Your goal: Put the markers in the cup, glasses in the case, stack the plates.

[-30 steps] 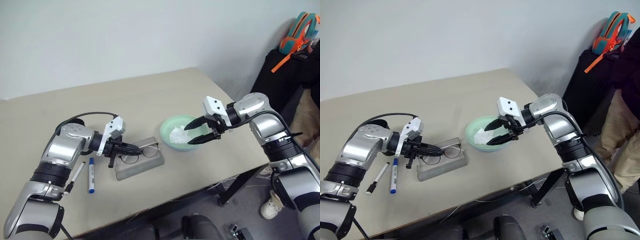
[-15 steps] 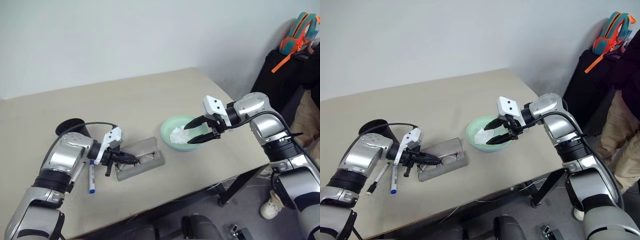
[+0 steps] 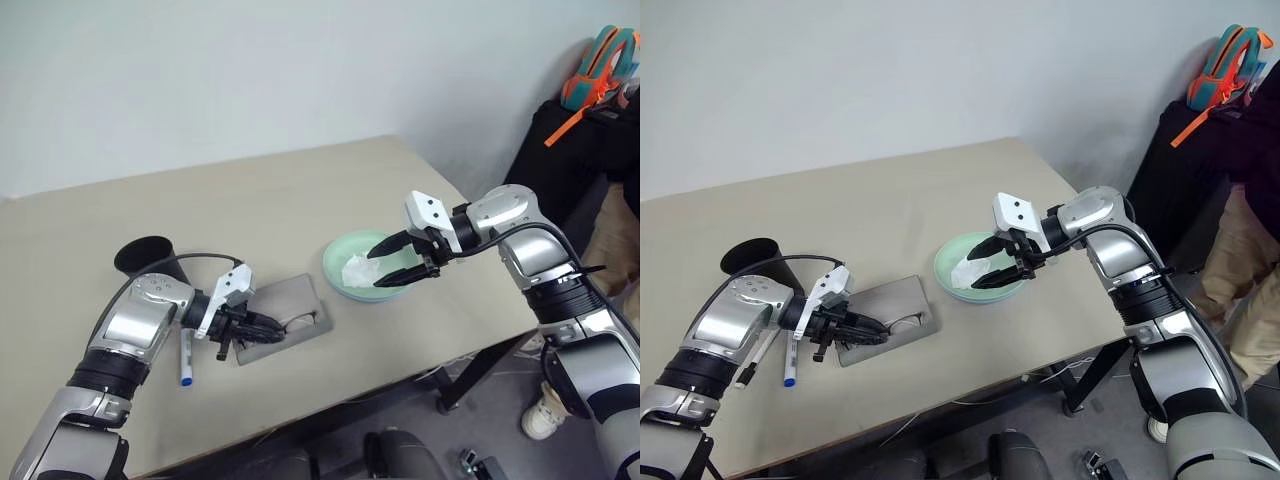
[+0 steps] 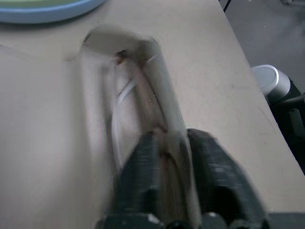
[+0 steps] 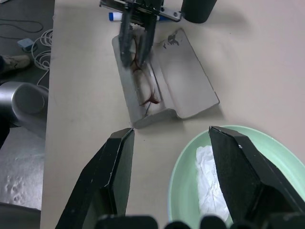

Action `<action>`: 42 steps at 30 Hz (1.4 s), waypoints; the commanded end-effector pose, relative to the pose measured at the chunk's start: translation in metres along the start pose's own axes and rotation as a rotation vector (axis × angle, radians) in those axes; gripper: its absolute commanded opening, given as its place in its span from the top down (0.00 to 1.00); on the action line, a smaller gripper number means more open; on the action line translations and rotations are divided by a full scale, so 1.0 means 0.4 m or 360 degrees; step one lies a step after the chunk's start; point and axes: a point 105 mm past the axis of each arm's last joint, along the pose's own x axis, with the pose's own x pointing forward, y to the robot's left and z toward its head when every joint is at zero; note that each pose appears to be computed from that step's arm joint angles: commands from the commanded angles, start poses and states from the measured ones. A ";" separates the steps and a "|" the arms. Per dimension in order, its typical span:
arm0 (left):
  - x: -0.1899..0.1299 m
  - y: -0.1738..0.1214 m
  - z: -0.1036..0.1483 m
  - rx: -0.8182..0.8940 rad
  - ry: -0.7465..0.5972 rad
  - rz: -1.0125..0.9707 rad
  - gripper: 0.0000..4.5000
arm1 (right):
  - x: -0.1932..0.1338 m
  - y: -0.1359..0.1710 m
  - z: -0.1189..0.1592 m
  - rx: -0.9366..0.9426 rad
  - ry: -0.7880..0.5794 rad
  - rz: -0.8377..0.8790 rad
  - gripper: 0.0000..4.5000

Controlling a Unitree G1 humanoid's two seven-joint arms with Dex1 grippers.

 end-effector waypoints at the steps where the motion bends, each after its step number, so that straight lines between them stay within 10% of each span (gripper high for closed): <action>1: -0.020 0.023 0.034 0.0125 -0.0032 0.0108 0.46 | -0.008 -0.008 0.033 -0.0086 -0.0034 -0.0031 0.40; 4: -0.033 0.040 0.063 0.0182 -0.0082 0.0166 0.25 | -0.007 -0.007 0.033 -0.0087 -0.0033 -0.0030 0.40; 8: -0.057 0.059 0.125 0.0183 -0.0252 0.0205 0.25 | -0.006 -0.007 0.031 -0.0088 -0.0030 -0.0030 0.40; 19: -0.090 0.131 0.131 0.0229 -0.0318 0.0567 0.99 | -0.004 -0.008 0.033 -0.0091 -0.0042 -0.0034 0.40; 31: -0.066 0.192 0.067 0.0163 -0.0167 0.0803 0.99 | -0.002 -0.008 0.035 -0.0091 -0.0045 -0.0034 0.40; 42: -0.027 0.089 0.061 0.0191 -0.0101 0.0415 0.99 | -0.001 -0.010 0.036 -0.0097 -0.0042 -0.0036 0.40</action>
